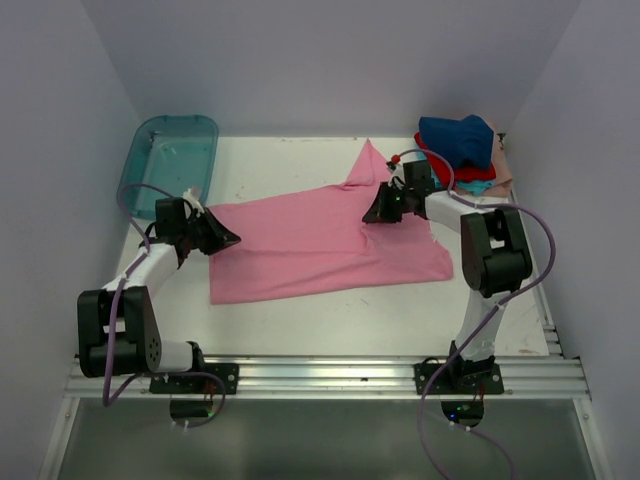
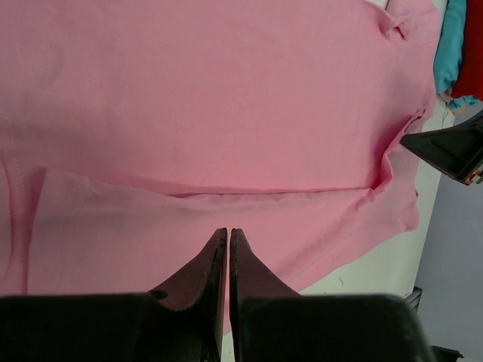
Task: Fold and stack the t-shirts
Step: Fold the tshirt
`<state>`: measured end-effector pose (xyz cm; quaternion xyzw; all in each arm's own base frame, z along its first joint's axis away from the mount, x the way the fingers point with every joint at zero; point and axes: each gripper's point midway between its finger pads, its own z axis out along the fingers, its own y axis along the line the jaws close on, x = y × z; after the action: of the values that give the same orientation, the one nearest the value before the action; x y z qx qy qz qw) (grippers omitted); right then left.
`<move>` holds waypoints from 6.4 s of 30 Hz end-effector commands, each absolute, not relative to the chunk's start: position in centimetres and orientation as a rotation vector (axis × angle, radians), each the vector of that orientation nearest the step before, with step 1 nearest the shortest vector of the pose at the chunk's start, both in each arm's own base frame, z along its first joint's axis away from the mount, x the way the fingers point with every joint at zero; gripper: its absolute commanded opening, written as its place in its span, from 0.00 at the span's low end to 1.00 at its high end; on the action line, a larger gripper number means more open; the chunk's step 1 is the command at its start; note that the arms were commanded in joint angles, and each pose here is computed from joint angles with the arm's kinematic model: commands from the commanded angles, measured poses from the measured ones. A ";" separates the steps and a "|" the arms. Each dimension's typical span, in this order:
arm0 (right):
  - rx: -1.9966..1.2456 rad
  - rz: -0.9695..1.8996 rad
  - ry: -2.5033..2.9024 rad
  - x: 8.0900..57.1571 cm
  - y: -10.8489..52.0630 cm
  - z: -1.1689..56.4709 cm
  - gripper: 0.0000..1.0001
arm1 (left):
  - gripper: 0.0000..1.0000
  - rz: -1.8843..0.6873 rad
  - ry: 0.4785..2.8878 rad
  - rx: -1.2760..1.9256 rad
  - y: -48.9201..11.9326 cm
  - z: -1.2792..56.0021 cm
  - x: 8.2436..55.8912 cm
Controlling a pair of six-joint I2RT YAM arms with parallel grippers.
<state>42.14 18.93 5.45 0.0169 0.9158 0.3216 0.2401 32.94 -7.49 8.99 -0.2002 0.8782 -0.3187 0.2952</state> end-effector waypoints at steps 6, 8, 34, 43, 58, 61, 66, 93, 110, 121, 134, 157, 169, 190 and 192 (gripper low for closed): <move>-0.063 1.022 2.358 44.3 21.3 8.4 0.39 | 0.07 -0.850 2.277 -0.472 -7.7 10.1 33.3; -0.088 1.045 2.270 44.7 21.7 10.3 0.67 | 0.09 -0.870 2.238 -0.446 -7.9 10.9 33.8; 0.082 0.406 2.386 59.8 17.3 8.8 0.45 | 0.23 -0.854 2.156 -0.537 -6.9 12.2 39.5; 0.054 0.410 2.350 62.1 17.8 8.1 0.36 | 0.22 -0.868 2.170 -0.532 -7.0 11.7 39.2; 0.031 0.351 2.183 65.8 17.2 8.8 0.51 | 0.20 -0.897 2.172 -0.533 -7.4 11.2 39.2; 0.025 0.359 2.146 66.9 17.4 9.4 0.50 | 0.20 -0.896 2.176 -0.538 -7.4 11.0 39.2; 0.029 0.339 2.126 68.1 17.3 7.9 0.42 | 0.20 -0.905 2.183 -0.543 -7.4 10.7 39.2; -0.037 0.323 2.072 64.6 16.7 11.9 0.44 | 0.19 -0.921 2.192 -0.532 -7.7 9.9 38.5; -0.004 0.268 1.925 71.3 16.9 10.7 0.50 | 0.18 -0.917 2.198 -0.521 -7.8 9.9 37.9; -0.045 0.231 1.897 72.3 16.8 8.4 0.50 | 0.18 -0.920 2.209 -0.534 -7.8 9.3 38.1; -0.021 0.249 1.907 72.5 16.9 6.8 0.31 | 0.17 -0.884 2.234 -0.567 -7.3 7.8 38.7; -0.031 0.279 1.910 71.6 17.3 6.8 0.00 | 0.22 -0.121 2.288 -0.899 4.4 2.9 42.1; -0.027 0.278 1.912 71.4 16.9 6.7 0.00 | 0.22 -0.093 2.285 -0.927 6.2 -0.7 44.1; -0.028 0.275 1.915 71.4 16.9 6.7 0.00 | 0.34 -0.308 2.279 -0.845 5.1 -0.8 49.3; -0.028 0.275 1.915 71.4 16.9 6.7 0.00 | 0.34 -0.327 2.287 -0.831 4.9 -1.0 49.7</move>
<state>71.41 16.79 3.35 -0.0110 0.8245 0.1124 0.5545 45.00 4.40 1.42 -0.3574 0.8817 -0.0909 0.2943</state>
